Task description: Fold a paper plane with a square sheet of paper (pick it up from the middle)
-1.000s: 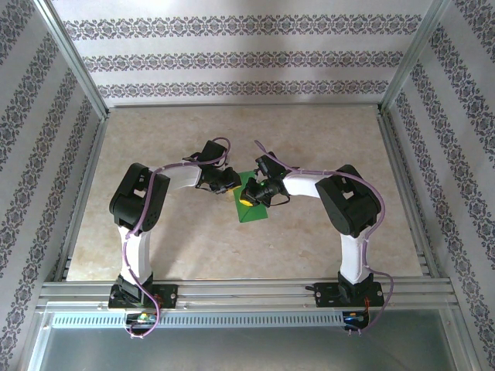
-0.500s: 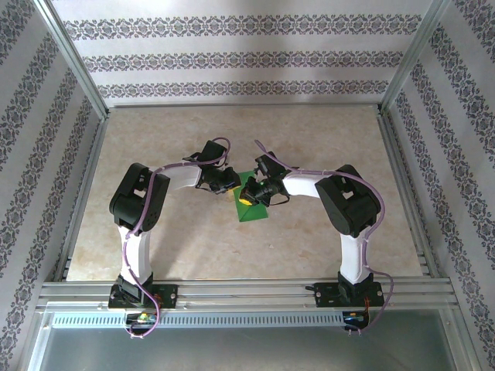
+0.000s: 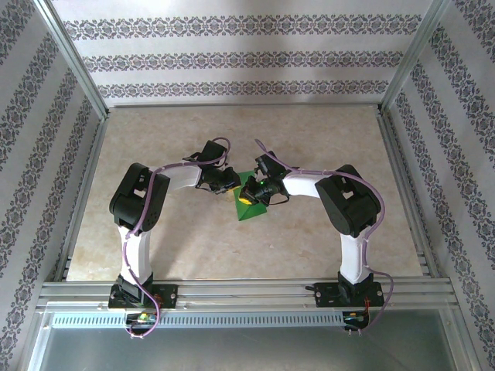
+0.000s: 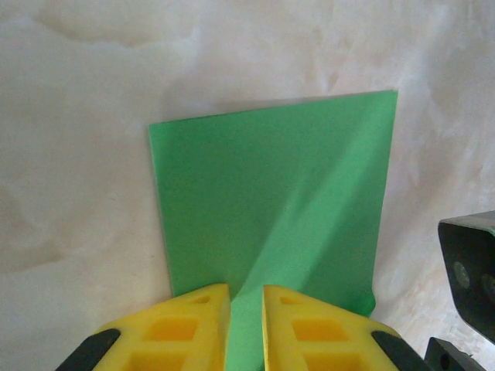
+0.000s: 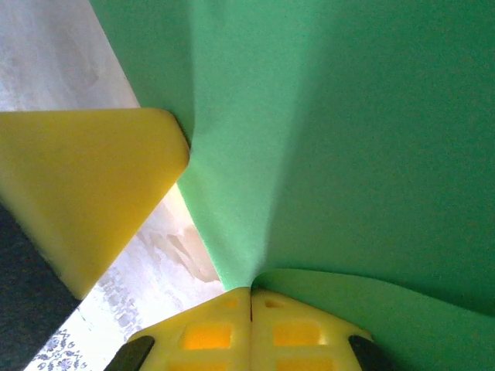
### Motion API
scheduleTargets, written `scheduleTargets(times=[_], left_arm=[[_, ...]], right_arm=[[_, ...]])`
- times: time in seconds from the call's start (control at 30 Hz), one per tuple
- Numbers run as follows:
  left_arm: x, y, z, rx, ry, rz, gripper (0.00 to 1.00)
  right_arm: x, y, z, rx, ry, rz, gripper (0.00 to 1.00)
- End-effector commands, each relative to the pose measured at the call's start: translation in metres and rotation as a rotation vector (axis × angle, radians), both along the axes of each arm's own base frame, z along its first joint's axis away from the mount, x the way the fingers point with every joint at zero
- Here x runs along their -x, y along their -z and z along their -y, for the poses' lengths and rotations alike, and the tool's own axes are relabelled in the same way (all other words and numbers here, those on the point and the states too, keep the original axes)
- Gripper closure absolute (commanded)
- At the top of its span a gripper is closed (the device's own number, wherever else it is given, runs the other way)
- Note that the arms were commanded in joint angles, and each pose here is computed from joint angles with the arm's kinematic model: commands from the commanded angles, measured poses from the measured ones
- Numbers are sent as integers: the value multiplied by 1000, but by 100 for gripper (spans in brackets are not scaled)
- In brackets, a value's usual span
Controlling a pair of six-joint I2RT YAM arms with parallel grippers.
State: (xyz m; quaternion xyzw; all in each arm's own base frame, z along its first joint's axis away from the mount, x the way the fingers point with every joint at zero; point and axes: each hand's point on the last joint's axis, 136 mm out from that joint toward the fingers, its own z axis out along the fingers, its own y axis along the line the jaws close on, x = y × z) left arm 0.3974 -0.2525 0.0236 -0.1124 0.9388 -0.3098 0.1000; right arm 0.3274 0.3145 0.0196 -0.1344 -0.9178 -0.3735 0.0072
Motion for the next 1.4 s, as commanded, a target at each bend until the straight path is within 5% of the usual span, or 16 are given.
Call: scheduleTargets(times=[0.0, 1.37], left_arm=[[9, 19, -11, -53, -17, -73, 80], [9, 22, -12, -57, -23, -80, 80]], right_arm=[[9, 4, 6, 28, -13, -7, 99], [9, 4, -1, -2, -24, -6, 98]])
